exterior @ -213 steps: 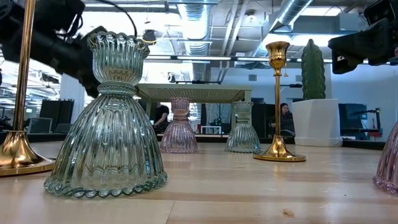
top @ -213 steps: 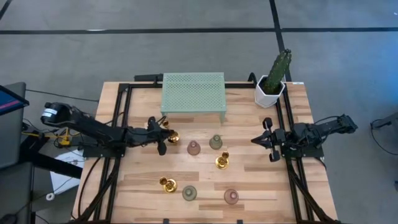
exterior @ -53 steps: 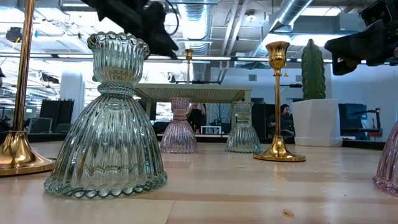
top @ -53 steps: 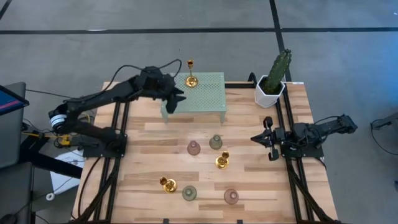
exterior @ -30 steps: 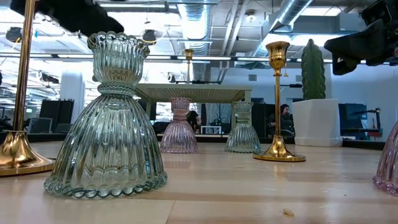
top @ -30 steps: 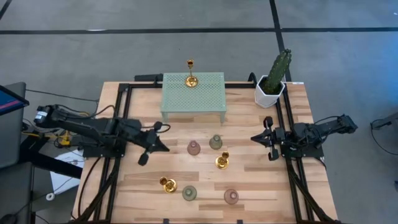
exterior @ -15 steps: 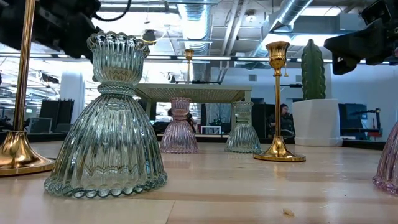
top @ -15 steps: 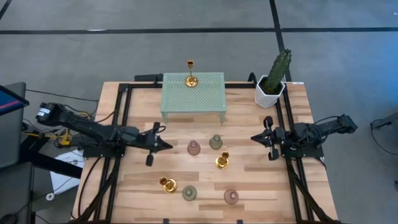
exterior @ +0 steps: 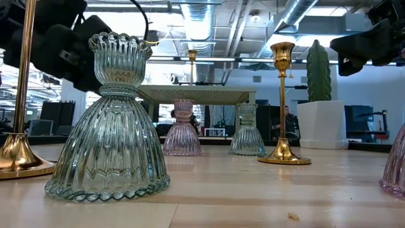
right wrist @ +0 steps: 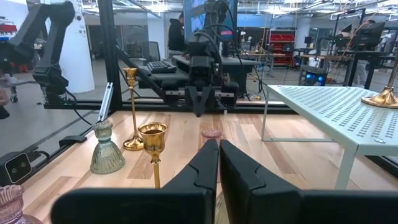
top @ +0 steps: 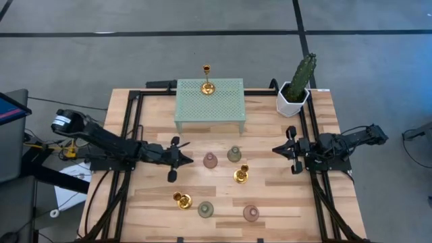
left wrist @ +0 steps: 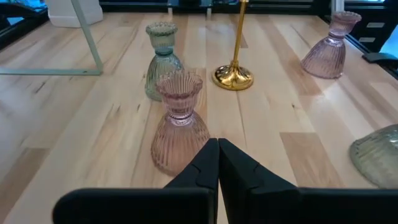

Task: Pick & Place candle stick holders
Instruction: Put the left pink glass candle holder on the shelf

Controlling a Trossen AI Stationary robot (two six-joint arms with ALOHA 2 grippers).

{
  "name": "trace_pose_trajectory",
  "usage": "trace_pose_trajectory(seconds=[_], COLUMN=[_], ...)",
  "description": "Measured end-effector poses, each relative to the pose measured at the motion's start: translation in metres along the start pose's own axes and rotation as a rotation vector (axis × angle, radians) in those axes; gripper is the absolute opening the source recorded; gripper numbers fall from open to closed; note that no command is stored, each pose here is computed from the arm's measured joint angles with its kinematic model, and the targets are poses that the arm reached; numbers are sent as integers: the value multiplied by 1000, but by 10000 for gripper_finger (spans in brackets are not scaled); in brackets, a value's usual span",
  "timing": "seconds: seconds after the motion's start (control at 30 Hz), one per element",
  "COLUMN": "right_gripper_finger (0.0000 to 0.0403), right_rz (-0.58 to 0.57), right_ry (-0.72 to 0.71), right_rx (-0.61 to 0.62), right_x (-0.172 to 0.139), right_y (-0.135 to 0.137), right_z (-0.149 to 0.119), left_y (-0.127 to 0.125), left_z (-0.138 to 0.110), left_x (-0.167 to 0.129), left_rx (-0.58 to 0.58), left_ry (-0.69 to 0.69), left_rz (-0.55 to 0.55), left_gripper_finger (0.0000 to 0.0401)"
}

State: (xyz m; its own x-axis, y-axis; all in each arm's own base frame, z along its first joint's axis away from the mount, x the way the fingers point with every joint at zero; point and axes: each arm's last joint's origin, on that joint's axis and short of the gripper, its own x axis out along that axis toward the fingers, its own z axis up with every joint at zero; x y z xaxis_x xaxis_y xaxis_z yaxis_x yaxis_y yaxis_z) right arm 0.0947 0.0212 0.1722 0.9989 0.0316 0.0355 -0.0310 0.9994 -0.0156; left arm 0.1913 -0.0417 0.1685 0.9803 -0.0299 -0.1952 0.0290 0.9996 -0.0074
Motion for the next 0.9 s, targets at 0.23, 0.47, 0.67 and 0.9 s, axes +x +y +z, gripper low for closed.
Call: trace_pose_trajectory(seconds=[0.23, 0.47, 0.67, 0.9], right_gripper_finger=[8, 8, 8, 8], right_rz=[0, 0, 0, 0], right_ry=[-1, 1, 1, 1], right_rx=[0, 0, 0, 0], right_x=[0, 0, 0, 0], right_y=[0, 0, 0, 0], right_z=[0, 0, 0, 0], left_y=[-1, 1, 7, 8], left_z=[-13, -16, -13, -11], left_x=[10, 12, 13, 14], left_rx=[11, -2, -15, -44], left_ry=[56, 65, 39, 24], left_rz=[4, 17, 46, 50], left_gripper_finger=[13, 17, 25, 77])
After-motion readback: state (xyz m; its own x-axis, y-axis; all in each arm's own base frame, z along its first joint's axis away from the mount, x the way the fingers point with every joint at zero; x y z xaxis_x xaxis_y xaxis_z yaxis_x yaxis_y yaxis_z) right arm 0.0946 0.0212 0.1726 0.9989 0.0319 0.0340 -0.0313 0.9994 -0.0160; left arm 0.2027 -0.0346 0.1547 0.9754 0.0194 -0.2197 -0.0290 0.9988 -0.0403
